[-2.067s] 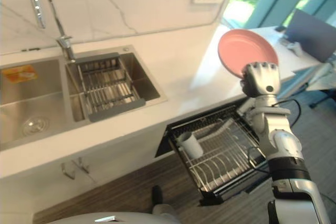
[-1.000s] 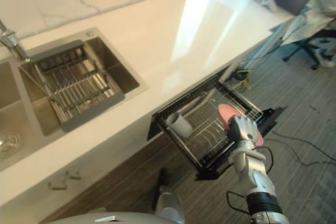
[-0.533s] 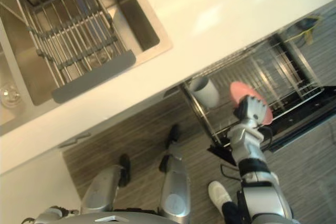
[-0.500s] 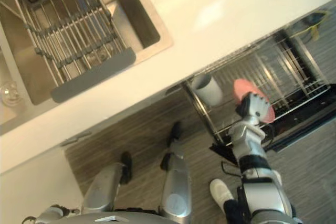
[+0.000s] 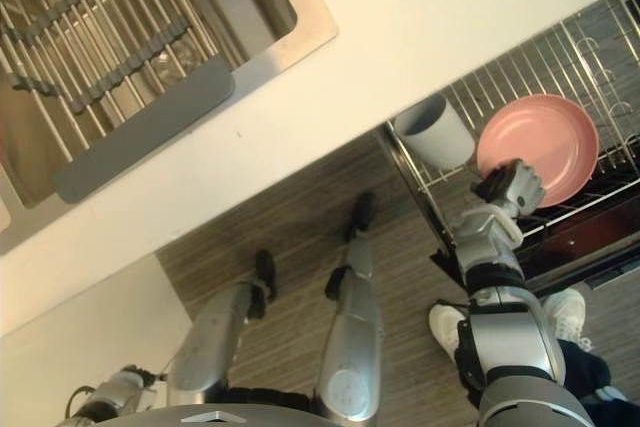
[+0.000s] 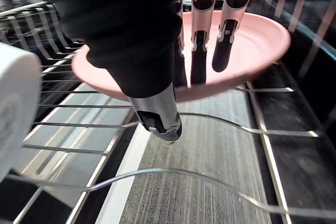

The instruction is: Walk over to the sink, pick up the cup, carry it to the dishwasher, place the cup inside the dishwasher, then close the dishwasher door

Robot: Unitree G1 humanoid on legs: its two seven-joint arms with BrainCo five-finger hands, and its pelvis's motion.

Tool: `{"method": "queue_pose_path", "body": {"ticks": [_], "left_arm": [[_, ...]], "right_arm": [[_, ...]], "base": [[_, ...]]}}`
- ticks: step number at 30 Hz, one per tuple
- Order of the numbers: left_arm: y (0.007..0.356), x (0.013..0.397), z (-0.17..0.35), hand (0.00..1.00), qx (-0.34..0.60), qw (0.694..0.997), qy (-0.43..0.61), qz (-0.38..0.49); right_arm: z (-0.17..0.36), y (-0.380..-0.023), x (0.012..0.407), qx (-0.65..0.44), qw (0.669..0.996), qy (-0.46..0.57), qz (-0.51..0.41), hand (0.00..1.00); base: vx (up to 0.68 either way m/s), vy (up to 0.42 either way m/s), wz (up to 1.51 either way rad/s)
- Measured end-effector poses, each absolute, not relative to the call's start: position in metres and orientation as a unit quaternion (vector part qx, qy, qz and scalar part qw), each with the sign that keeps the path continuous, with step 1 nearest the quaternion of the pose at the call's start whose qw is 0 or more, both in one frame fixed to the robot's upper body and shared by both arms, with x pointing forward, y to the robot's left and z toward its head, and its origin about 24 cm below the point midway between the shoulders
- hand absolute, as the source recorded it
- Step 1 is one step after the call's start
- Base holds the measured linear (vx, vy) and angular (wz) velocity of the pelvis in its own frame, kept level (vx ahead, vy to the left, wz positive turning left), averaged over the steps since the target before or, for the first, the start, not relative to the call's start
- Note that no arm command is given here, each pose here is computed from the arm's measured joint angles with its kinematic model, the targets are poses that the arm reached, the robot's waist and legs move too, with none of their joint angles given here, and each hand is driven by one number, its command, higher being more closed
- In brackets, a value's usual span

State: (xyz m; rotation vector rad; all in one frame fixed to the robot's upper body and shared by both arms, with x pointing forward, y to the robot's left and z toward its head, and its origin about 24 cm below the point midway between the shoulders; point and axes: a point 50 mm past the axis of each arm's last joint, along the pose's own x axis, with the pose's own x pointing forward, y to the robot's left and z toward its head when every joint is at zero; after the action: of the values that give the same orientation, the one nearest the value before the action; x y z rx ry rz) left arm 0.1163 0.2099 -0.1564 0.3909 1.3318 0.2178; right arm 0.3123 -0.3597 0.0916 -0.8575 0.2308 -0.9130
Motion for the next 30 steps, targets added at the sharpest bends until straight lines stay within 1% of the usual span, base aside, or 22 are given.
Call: {"method": "queue_pose_path", "body": {"ticks": [3,4,5,7,8,10,12,14,16,17,19,21,22,24,25,26,28,29,30], "left_arm": [[0.197,0.116,-0.159,0.00,0.167,0.766,0.614,0.089],[0.195,0.116,-0.159,0.00,0.164,0.768,0.613,0.087],[0.195,0.117,-0.159,0.00,0.164,0.768,0.612,0.088],[0.198,0.116,-0.159,0.00,0.154,0.768,0.613,0.099],[0.199,0.115,-0.159,0.00,0.153,0.767,0.614,0.102],[0.204,0.113,-0.159,0.00,0.150,0.765,0.617,0.109],[0.207,0.110,-0.159,0.00,0.144,0.763,0.621,0.110],[0.211,0.102,-0.160,0.00,0.139,0.753,0.633,0.114],[0.217,0.078,-0.164,0.00,0.126,0.731,0.660,0.118],[0.218,0.072,-0.165,0.00,0.121,0.725,0.667,0.122],[0.222,0.049,-0.167,0.00,0.108,0.702,0.692,0.128],[0.225,0.041,-0.167,0.00,0.098,0.693,0.702,0.133],[0.228,0.035,-0.166,0.00,0.103,0.686,0.709,0.130],[0.230,0.031,-0.165,0.00,0.095,0.683,0.712,0.134],[0.232,0.028,-0.165,0.00,0.094,0.680,0.715,0.132],[0.233,0.027,-0.165,0.00,0.096,0.678,0.717,0.131],[0.236,0.020,-0.164,0.00,0.088,0.671,0.724,0.131],[0.237,0.018,-0.164,0.00,0.083,0.669,0.726,0.134],[0.237,0.014,-0.164,0.00,0.074,0.664,0.731,0.136]], "right_arm": [[0.081,-0.355,0.310,-0.295,0.838,0.117,-0.443,0.00],[0.077,-0.350,0.310,-0.265,0.855,0.111,-0.432,0.00],[0.076,-0.346,0.310,-0.249,0.864,0.103,-0.426,0.00],[0.073,-0.329,0.309,-0.195,0.895,0.071,-0.395,0.00],[0.073,-0.322,0.309,-0.185,0.902,0.061,-0.384,0.00],[0.079,-0.298,0.306,-0.152,0.925,0.013,-0.347,0.00],[0.081,-0.290,0.299,-0.129,0.933,-0.014,-0.336,0.00],[0.082,-0.290,0.288,-0.110,0.932,-0.034,-0.343,0.00],[0.084,-0.302,0.270,-0.090,0.921,-0.055,-0.375,0.00],[0.086,-0.306,0.265,-0.088,0.917,-0.062,-0.383,0.00],[0.095,-0.324,0.247,-0.081,0.903,-0.090,-0.413,0.00],[0.096,-0.338,0.236,-0.075,0.893,-0.094,-0.434,0.00],[0.094,-0.354,0.222,-0.058,0.878,-0.088,-0.468,0.00],[0.090,-0.372,0.207,-0.035,0.858,-0.081,-0.506,0.00],[0.085,-0.389,0.195,-0.011,0.838,-0.069,-0.541,0.00],[0.081,-0.398,0.188,0.001,0.826,-0.061,-0.560,0.00],[0.059,-0.426,0.150,0.065,0.777,-0.025,-0.626,0.00],[0.054,-0.429,0.144,0.085,0.769,-0.021,-0.633,0.00],[0.039,-0.432,0.129,0.124,0.764,-0.007,-0.633,0.00]], "base": [[-0.02,0.087,-0.08],[-0.03,0.096,0.01],[-0.03,0.102,0.10],[-0.04,0.090,0.05],[-0.05,0.078,-0.03],[-0.03,0.054,-0.06],[0.00,0.020,-0.14],[0.05,0.017,-0.27],[0.11,0.013,-0.51],[0.13,0.012,-0.57],[0.13,0.013,-0.49],[0.08,0.016,-0.33],[0.07,0.013,-0.28],[0.06,0.019,-0.14],[0.02,0.026,-0.05],[0.00,0.000,0.00],[0.00,0.000,0.00],[-0.03,0.023,0.06],[-0.05,0.015,0.17]]}}
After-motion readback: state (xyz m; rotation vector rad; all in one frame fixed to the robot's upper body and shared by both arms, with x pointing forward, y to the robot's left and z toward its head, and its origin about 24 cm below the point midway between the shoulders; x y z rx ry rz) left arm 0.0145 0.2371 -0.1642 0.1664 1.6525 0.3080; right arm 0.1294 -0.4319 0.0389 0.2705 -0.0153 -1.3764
